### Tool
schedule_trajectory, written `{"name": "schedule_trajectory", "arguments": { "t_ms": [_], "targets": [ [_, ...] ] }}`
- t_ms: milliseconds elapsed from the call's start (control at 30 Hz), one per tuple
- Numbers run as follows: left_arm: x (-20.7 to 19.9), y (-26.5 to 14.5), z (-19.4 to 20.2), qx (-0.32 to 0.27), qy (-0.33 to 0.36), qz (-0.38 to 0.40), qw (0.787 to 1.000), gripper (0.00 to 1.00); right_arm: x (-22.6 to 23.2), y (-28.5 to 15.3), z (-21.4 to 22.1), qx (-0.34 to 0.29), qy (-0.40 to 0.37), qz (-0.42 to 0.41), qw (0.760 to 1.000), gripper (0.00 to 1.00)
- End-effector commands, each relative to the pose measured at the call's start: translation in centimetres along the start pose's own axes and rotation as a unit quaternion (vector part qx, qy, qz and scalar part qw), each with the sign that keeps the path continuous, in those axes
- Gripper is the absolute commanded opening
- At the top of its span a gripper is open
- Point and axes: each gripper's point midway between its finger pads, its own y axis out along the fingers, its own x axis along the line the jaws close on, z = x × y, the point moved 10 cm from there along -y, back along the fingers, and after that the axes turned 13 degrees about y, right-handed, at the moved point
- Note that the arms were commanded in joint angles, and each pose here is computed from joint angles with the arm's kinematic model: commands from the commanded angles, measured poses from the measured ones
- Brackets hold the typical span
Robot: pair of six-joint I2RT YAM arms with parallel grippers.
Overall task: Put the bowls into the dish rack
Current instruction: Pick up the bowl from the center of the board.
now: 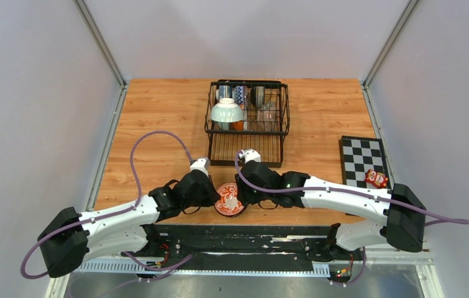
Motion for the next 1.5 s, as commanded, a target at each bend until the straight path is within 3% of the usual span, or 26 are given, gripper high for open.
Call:
{"name": "schedule_trajectory", "arguments": {
  "t_ms": [0, 1133, 1333, 1467],
  "targets": [
    [-1.2, -0.5, -1.5, -0.05, -0.019, 0.035, 0.998, 0.0, 0.7, 0.2, -0.1, 0.002, 0.006, -0.004, 1.0, 0.42],
    [-1.7, -1.2, -2.0, -0.065, -0.03, 0.052, 0.996, 0.0, -1.6, 4.1, 2.5, 0.041, 0.01, 0.082, 0.996, 0.37],
    [-1.8, -1.2, -2.0, -0.064, -0.028, 0.054, 0.996, 0.0, -1.6, 4.6, 2.6, 0.045, 0.005, 0.089, 0.995, 0.27],
    [-1.9, -1.2, -2.0, -0.065, -0.028, 0.057, 0.996, 0.0, -1.6, 5.0, 2.6, 0.046, 0.001, 0.095, 0.994, 0.14]
  ]
}}
